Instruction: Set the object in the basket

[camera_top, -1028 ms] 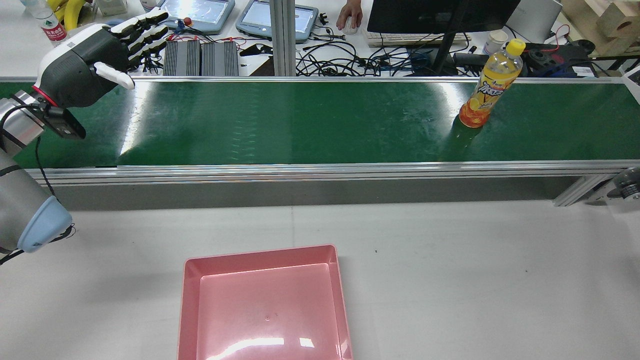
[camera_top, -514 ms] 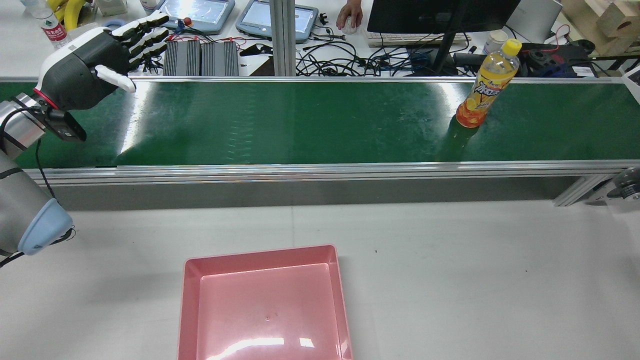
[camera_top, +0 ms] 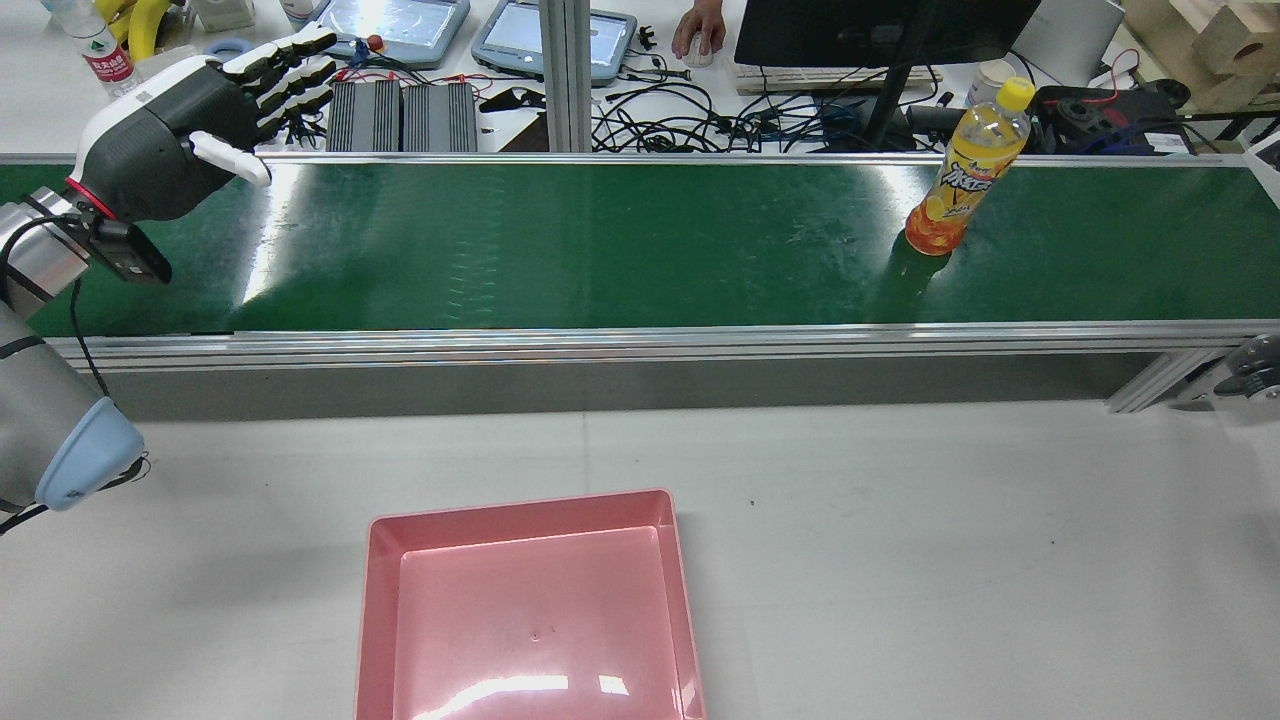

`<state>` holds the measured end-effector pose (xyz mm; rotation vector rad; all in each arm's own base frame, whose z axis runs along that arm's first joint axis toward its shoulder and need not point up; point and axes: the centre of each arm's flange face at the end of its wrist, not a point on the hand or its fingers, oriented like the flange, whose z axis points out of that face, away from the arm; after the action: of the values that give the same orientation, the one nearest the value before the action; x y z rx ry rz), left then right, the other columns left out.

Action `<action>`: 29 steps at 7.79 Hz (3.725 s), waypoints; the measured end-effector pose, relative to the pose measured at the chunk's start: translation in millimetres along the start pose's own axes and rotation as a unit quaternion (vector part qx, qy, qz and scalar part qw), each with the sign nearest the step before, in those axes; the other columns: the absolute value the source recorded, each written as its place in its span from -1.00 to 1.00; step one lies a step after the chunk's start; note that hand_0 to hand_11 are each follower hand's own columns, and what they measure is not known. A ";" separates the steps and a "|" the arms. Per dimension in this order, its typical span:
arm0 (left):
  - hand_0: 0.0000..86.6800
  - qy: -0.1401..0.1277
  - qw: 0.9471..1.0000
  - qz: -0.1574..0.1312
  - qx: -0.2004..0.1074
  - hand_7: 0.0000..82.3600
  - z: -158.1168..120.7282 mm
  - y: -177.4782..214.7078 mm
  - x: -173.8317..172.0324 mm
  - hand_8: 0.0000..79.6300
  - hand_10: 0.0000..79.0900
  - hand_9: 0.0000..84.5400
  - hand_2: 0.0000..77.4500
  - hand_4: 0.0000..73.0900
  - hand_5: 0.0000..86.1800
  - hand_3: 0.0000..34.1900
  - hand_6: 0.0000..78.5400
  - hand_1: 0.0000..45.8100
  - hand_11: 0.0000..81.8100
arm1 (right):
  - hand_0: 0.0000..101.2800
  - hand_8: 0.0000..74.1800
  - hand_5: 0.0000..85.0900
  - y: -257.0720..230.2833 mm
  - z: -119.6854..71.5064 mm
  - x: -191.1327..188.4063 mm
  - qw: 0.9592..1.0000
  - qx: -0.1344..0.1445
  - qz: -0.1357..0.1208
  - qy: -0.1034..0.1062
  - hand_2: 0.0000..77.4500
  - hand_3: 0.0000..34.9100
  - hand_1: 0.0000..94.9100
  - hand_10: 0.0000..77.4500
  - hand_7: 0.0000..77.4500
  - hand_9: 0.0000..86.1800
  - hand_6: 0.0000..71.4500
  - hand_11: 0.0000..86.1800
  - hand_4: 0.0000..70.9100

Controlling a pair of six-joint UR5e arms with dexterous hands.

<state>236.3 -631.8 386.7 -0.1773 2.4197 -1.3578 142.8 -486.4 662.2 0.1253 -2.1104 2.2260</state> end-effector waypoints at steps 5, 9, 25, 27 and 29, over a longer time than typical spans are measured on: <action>0.22 0.002 1.000 -0.003 -0.002 -0.99 1.0 2.0 3.0 -0.85 -0.88 -0.85 -0.99 -0.63 -0.76 -0.81 -1.00 -0.74 -0.79 | -1.00 -1.00 -1.00 2.3 0.2 -0.2 1.000 -0.002 0.000 0.000 -0.99 -1.00 -1.00 -1.00 -0.99 -1.00 -1.00 -1.00 -1.00; 0.22 0.013 1.000 -0.010 -0.012 -0.99 1.6 11.2 17.0 -0.85 -0.86 -0.85 -0.99 -0.63 -0.75 -0.81 -1.00 -0.74 -0.77 | -0.99 -1.00 -1.00 3.4 0.3 -0.6 1.000 -0.003 0.000 -0.001 -0.99 -1.00 -1.00 -1.00 -0.99 -1.00 -1.00 -1.00 -1.00; 0.22 0.015 1.000 -0.011 -0.018 -0.99 1.4 19.8 20.1 -0.85 -0.86 -0.85 -0.99 -0.63 -0.73 -0.84 -1.00 -0.74 -0.77 | -0.99 -1.00 -1.00 3.5 0.3 -0.4 1.000 -0.004 0.000 0.000 -0.99 -1.00 -1.00 -1.00 -0.99 -1.00 -1.00 -1.00 -1.00; 0.22 0.014 1.000 -0.011 -0.018 -0.99 1.4 20.0 19.5 -0.85 -0.86 -0.85 -0.99 -0.63 -0.73 -0.84 -1.00 -0.74 -0.77 | -0.99 -1.00 -1.00 3.5 0.3 -0.4 1.000 -0.004 0.000 0.000 -0.99 -1.00 -1.00 -1.00 -0.99 -1.00 -1.00 -1.00 -1.00; 0.22 0.014 1.000 -0.011 -0.018 -0.99 1.5 20.2 19.3 -0.85 -0.86 -0.85 -0.99 -0.63 -0.73 -0.84 -1.00 -0.74 -0.77 | -0.99 -1.00 -1.00 3.5 0.3 -0.4 1.000 -0.004 0.001 0.000 -0.99 -1.00 -1.00 -1.00 -0.99 -1.00 -1.00 -1.00 -1.00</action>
<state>220.3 -627.7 364.2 -0.1954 2.4742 -1.3344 142.8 -486.9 658.8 0.1248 -2.1190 2.2192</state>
